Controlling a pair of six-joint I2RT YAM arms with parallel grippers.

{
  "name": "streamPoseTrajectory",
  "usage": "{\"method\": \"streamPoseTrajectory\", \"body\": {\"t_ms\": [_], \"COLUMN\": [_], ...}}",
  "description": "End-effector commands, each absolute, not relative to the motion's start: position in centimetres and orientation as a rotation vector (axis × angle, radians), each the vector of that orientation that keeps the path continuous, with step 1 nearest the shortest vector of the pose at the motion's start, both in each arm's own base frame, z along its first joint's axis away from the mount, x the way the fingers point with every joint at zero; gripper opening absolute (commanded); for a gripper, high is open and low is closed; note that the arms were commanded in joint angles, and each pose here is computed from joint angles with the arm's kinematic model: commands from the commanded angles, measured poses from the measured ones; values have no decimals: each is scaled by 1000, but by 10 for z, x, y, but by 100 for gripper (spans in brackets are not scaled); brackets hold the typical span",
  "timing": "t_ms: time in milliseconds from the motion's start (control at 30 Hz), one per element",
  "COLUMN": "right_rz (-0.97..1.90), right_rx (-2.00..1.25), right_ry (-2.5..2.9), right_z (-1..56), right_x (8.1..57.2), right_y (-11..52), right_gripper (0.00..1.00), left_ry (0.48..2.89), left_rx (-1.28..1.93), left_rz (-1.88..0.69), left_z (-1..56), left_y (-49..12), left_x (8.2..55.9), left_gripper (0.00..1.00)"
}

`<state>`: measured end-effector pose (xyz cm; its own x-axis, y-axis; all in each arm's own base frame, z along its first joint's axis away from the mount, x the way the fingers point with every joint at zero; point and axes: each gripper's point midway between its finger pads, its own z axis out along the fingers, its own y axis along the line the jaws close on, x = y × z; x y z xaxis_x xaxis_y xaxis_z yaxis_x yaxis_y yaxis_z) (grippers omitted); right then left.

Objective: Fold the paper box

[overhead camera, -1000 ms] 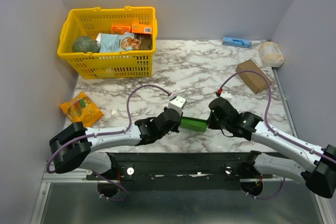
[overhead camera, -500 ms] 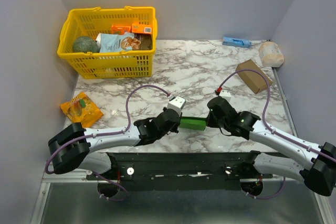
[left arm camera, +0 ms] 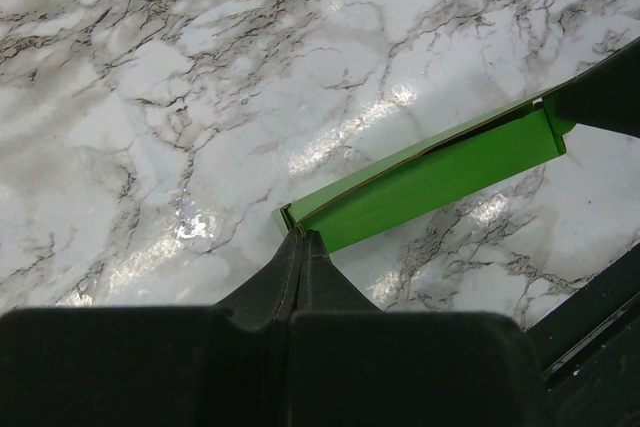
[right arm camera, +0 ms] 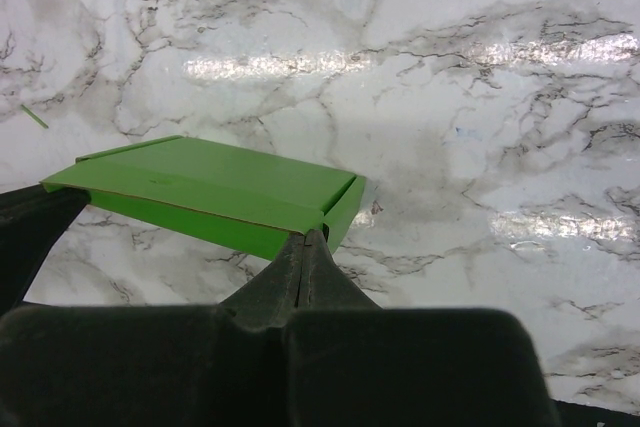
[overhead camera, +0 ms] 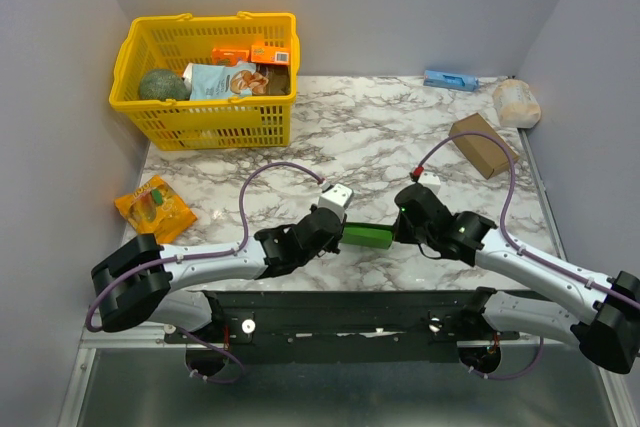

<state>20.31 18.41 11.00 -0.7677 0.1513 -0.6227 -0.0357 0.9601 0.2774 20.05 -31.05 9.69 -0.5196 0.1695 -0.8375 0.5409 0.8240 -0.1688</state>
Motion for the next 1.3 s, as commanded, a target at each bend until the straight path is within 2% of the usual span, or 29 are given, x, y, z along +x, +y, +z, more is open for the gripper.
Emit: {"method": "streamPoseTrajectory", "body": {"t_ms": [0, 433, 933, 1100, 1133, 1167, 1267], "right_rz": [584, 454, 150, 162, 185, 211, 285], "right_rx": [100, -5, -112, -90, -83, -81, -74], "right_ry": [2357, 2456, 2550, 2546, 2534, 2522, 2500], "right_z": [142, 98, 49, 57, 64, 73, 95], "right_x": [209, 190, 158, 156, 156, 159, 158], "right_y": [223, 206, 193, 195, 196, 200, 205], "right_gripper": [0, 0, 0, 0, 3, 19, 41], "left_ry": [2351, 2346, 2335, 2331, 2328, 2325, 2323], "left_rx": [727, 713, 687, 690, 701, 704, 729], "left_rz": [-409, -413, -407, -396, -390, -389, -357], "left_z": [25, 27, 29, 28, 27, 28, 25], "left_y": [-274, -274, -276, -274, -273, -273, -270], "left_x": [151, 152, 156, 157, 157, 157, 159], "left_gripper": [0, 0, 0, 0, 0, 0, 0]}}
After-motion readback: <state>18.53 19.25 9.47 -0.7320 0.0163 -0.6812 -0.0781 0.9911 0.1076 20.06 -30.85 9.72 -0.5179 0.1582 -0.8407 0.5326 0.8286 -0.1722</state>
